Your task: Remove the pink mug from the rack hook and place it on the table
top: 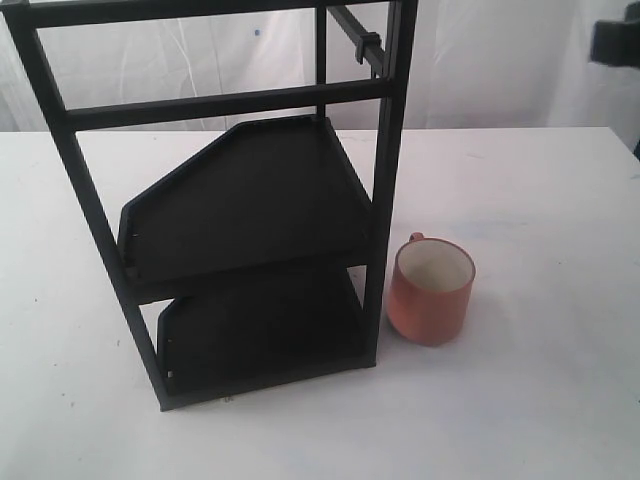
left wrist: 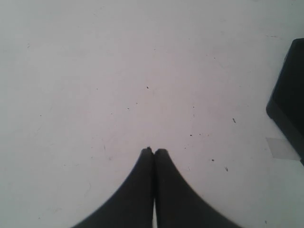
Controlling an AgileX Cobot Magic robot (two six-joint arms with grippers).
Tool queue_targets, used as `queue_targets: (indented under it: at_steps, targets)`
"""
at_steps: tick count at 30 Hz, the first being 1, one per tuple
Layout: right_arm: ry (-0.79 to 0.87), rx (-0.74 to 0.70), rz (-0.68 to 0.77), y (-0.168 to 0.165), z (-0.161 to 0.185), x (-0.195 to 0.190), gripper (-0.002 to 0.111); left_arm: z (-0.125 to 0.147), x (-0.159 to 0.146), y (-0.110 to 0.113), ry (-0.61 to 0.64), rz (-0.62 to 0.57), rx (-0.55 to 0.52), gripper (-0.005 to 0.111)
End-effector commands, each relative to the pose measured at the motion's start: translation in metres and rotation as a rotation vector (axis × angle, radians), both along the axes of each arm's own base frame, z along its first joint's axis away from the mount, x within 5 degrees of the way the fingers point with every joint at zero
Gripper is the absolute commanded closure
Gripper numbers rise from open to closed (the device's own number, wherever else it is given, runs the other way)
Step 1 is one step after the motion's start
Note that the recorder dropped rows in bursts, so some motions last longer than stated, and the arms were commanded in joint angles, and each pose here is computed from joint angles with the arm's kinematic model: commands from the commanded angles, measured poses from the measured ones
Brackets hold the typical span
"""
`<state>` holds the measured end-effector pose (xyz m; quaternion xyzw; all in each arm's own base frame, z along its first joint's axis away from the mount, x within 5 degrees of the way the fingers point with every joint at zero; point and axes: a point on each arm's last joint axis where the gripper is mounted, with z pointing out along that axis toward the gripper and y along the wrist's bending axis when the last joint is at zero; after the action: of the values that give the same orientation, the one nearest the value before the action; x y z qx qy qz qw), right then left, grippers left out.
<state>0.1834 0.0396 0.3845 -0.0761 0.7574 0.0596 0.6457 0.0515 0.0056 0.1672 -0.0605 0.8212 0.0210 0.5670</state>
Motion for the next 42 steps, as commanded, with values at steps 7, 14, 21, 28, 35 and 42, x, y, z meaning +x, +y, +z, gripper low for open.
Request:
queue_targets:
  at_steps: [7, 14, 21, 28, 35, 42]
  targets:
    - [-0.393, -0.108, 0.011, -0.021, 0.002, -0.095, 0.108, -0.001, 0.000, 0.000, -0.001, -0.006, -0.001, 0.107]
    - [-0.471, -0.375, 0.065, -0.012, -0.029, -0.084, 0.108, -0.001, 0.000, 0.000, -0.001, -0.006, -0.001, 0.107]
    - [-0.251, 0.045, 0.072, -0.009, -0.064, -0.065, 0.108, -0.001, 0.000, 0.000, -0.001, -0.006, -0.001, 0.107]
    - [0.011, -0.018, 0.012, -0.015, -0.089, -0.066, 0.108, -0.001, 0.000, 0.000, -0.001, -0.006, -0.001, 0.107]
    - [0.063, -0.018, -0.002, -0.016, -0.094, -0.066, 0.108, -0.001, 0.000, 0.000, -0.001, -0.006, -0.001, 0.107]
    - [-0.052, 0.135, -0.336, -0.051, -0.080, -0.096, 0.108, -0.001, 0.000, 0.000, -0.001, -0.006, -0.001, 0.107]
